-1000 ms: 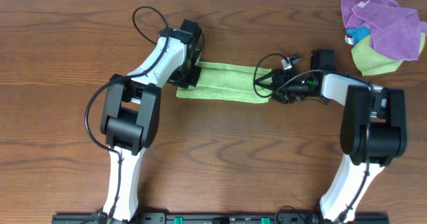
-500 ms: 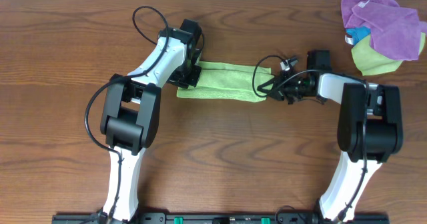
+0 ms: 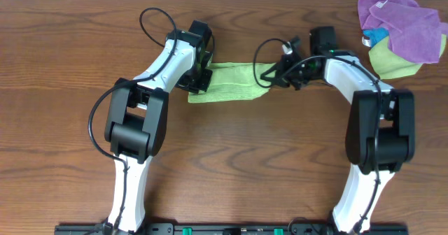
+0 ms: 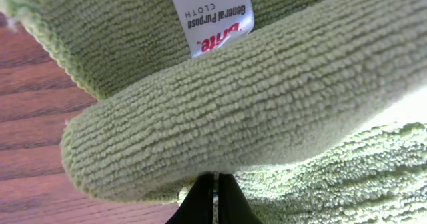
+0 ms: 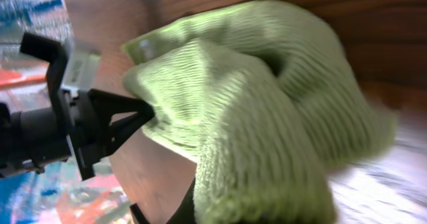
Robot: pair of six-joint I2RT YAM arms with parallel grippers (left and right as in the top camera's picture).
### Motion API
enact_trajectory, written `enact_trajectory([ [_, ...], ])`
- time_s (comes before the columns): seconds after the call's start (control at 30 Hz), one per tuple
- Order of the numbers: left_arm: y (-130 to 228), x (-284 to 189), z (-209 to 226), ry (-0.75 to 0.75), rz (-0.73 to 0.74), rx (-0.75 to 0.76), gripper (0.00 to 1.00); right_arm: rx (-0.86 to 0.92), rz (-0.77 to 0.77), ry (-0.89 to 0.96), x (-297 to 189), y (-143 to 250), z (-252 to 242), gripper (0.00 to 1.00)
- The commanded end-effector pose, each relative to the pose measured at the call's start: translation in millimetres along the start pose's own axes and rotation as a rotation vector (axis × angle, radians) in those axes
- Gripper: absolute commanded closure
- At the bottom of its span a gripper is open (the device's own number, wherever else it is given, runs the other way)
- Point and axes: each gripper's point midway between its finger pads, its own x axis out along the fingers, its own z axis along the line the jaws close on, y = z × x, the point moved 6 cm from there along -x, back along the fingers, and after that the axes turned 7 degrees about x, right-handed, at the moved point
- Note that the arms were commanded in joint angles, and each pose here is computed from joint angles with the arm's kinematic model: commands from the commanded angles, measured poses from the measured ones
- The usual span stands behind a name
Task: Fold the cloth
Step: 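Fold the strip's right end leftward over the left half with the right gripper, then release the left gripper and pull it back left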
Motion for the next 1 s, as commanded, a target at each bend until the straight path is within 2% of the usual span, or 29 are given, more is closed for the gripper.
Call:
enact_trajectory([
  [0.0,4.2,1.6,-11.0,0.052,0.010,0.006,0.94,-0.111,-0.026,0.004,-5.0,4.0,37.2,0.99],
  [0.27,-0.1,-6.9,-12.9,0.065,-0.013,0.008,0.94,-0.194,0.002,-0.003,8.2,19.1,71.0,0.99],
  [0.6,-7.9,-34.2,-15.4,0.074,-0.086,0.015,0.94,-0.241,0.047,0.046,33.8,41.6,82.9,0.99],
  [0.97,-10.4,-86.5,-11.0,0.043,-0.222,0.009,0.94,-0.232,0.053,0.075,36.0,45.3,80.3,0.99],
])
